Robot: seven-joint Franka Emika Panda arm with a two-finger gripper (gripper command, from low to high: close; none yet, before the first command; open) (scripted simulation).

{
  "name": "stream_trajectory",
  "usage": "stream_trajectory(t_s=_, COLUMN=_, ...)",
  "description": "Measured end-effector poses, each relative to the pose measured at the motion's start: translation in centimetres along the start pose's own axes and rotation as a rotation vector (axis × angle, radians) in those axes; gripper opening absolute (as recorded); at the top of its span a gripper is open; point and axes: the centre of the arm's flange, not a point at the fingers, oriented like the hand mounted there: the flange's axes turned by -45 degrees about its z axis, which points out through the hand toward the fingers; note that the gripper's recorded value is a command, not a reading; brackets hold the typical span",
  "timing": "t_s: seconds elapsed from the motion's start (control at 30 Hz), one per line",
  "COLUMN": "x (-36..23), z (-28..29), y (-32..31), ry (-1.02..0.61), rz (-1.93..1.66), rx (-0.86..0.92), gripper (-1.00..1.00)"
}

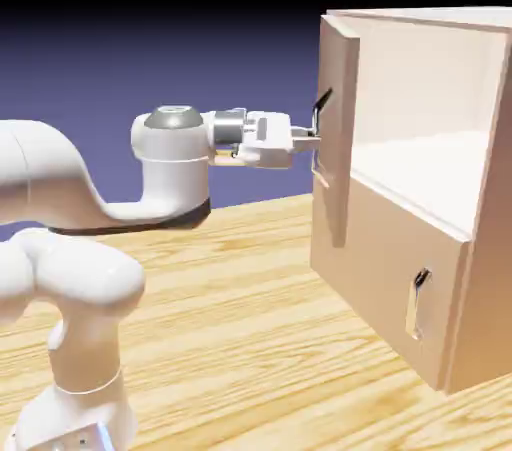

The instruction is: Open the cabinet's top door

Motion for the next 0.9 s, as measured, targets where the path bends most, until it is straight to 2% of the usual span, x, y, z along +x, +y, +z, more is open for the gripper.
stream_trajectory(t_s=0.53, x=0.0, z=-10.7, y=4.9, ry=0.0, rz=0.0, rx=0.246, gripper=-1.0)
stream_trajectory(t_s=0.9, x=0.0, z=-19.1, y=11.5, ry=0.0, rz=0.0, rx=0.466, gripper=-1.0)
